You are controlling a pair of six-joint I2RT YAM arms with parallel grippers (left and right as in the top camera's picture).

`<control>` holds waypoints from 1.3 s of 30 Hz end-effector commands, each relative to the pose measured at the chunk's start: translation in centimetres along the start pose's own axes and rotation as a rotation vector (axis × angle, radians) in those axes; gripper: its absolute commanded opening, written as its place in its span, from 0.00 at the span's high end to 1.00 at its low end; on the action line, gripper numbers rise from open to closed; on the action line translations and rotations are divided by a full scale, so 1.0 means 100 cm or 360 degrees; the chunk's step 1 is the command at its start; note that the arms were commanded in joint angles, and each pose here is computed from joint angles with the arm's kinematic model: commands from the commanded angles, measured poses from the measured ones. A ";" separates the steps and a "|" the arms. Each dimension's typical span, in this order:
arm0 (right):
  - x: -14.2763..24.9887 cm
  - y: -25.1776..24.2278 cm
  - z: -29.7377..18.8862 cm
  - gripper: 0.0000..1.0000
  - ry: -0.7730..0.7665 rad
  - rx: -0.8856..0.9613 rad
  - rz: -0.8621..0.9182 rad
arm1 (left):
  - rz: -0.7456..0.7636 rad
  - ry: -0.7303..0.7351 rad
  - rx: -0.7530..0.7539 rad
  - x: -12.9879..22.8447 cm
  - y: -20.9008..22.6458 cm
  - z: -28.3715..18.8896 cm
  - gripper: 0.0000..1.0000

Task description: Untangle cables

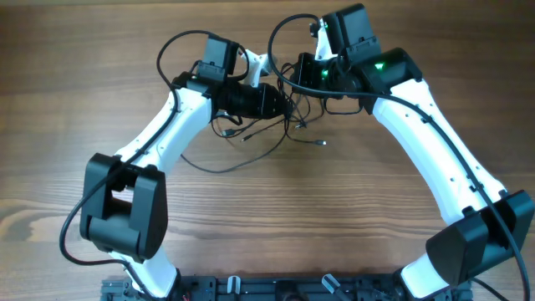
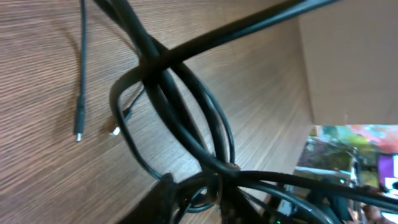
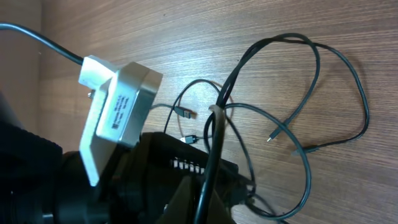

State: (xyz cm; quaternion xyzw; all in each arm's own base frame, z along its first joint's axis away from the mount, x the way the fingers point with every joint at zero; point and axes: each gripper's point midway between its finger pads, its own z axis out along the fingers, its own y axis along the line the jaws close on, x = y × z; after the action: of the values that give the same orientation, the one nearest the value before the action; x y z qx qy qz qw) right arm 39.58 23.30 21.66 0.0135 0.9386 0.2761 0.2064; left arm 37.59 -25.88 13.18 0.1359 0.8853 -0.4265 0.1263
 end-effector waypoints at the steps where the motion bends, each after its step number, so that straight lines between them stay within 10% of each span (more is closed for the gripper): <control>1: 0.004 0.002 0.004 0.96 0.0029 -0.0030 0.0016 | -0.0090 -0.0013 -0.0162 0.001 0.018 0.010 0.96; 16: 0.003 0.001 0.004 0.96 0.0026 -0.0022 0.0000 | -0.0410 -0.0053 -0.0926 0.017 0.116 -0.025 0.96; 28: 0.004 -0.037 0.001 0.96 -0.0017 0.0299 0.0030 | -0.0638 -0.0138 -0.1055 0.017 0.165 -0.075 0.96; 39: 0.009 0.038 -0.031 0.96 0.0248 -0.0732 -0.0168 | -0.0667 -0.0174 -0.1136 0.017 0.178 -0.088 0.96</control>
State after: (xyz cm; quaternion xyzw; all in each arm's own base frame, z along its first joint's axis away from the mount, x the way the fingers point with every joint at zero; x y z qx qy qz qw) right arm 38.00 24.97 22.78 -0.0617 0.9159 0.3572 0.1726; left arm 41.29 -9.70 6.36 -0.1056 0.9744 -0.1526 0.1271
